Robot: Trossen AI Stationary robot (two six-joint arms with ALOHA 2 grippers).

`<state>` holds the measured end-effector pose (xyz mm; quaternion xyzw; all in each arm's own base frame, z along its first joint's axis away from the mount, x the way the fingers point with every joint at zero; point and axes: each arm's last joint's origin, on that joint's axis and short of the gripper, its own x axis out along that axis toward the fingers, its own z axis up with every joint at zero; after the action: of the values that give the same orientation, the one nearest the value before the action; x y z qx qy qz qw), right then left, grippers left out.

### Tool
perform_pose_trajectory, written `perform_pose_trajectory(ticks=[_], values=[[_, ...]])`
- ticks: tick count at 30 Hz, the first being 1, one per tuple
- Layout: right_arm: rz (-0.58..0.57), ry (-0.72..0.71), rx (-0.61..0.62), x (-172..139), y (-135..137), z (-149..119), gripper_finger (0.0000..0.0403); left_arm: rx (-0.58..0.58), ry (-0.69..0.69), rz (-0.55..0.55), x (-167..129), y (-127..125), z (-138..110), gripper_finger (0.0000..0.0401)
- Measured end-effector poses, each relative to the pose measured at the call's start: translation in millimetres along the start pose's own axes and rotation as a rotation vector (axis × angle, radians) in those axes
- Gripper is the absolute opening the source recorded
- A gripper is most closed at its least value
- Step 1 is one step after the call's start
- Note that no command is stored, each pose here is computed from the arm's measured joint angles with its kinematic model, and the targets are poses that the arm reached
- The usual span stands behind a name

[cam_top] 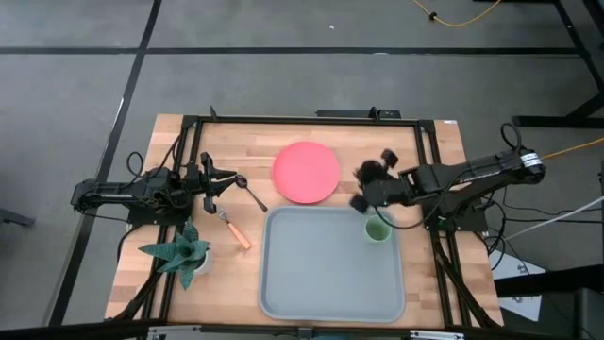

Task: Pick and place plate/cup/fork/spoon on tray
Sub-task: Put the pink plate on the gray serving tray

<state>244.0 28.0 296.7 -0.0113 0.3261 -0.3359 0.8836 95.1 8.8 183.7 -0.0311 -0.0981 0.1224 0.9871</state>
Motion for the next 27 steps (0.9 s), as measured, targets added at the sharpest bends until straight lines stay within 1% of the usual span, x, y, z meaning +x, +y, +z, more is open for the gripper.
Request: perform_pose_trajectory(ticks=[2, 3, 5, 7, 9, 12, 17, 19, 21, 23, 24, 27], values=[[-0.073, -0.102, 0.058, 4.5, -3.5, 12.2, 0.0051, 0.0, 0.0, 0.0, 0.0, 0.0, 0.0, 0.008], [-0.085, -0.136, 0.079, 6.7, -5.4, 17.7, 0.0051, 0.0, 0.0, 0.0, 0.0, 0.0, 0.0, 0.008], [-0.074, -0.169, 0.077, 11.3, -9.2, 26.1, 0.0051, 0.0, 0.0, 0.0, 0.0, 0.0, 0.0, 0.008], [-0.046, -0.172, 0.046, 16.8, -13.7, 31.2, 0.0051, -0.001, 0.0, 0.0, 0.0, 0.0, 0.0, 0.008], [-0.031, -0.164, 0.032, 23.2, -18.8, 34.0, 0.0051, -0.001, 0.0, 0.0, 0.0, 0.0, 0.0, 0.008], [-0.043, -0.123, 0.018, 32.4, -29.6, 34.0, 0.0051, -0.002, 0.0, 0.0, 0.0, 0.0, 0.0, 0.008], [-0.126, -0.009, 0.003, 45.9, -51.7, 26.8, 0.0051, -0.003, 0.0, 0.0, 0.0, 0.0, 0.0, 0.008], [-0.137, 0.012, 0.036, 52.7, -61.4, 27.1, 0.0051, -0.003, 0.0, 0.0, 0.0, 0.0, 0.0, 0.008], [-0.088, 0.013, 0.084, 61.8, -68.4, 28.3, 0.0051, -0.008, 0.0, 0.0, 0.0, 0.0, 0.0, 0.008], [-0.018, 0.011, 0.101, 72.3, -73.0, 28.3, 0.0051, -0.025, 0.0, 0.0, 0.0, 0.0, 0.0, 0.008], [0.022, 0.011, 0.094, 76.3, -74.5, 28.8, 0.0051, -0.033, 0.0, 0.0, 0.0, 0.0, 0.0, 0.008], [0.072, 0.062, 0.07, 81.7, -77.1, 24.0, 0.0051, -0.034, 0.0, 0.0, 0.0, 0.0, 0.0, 0.008]])
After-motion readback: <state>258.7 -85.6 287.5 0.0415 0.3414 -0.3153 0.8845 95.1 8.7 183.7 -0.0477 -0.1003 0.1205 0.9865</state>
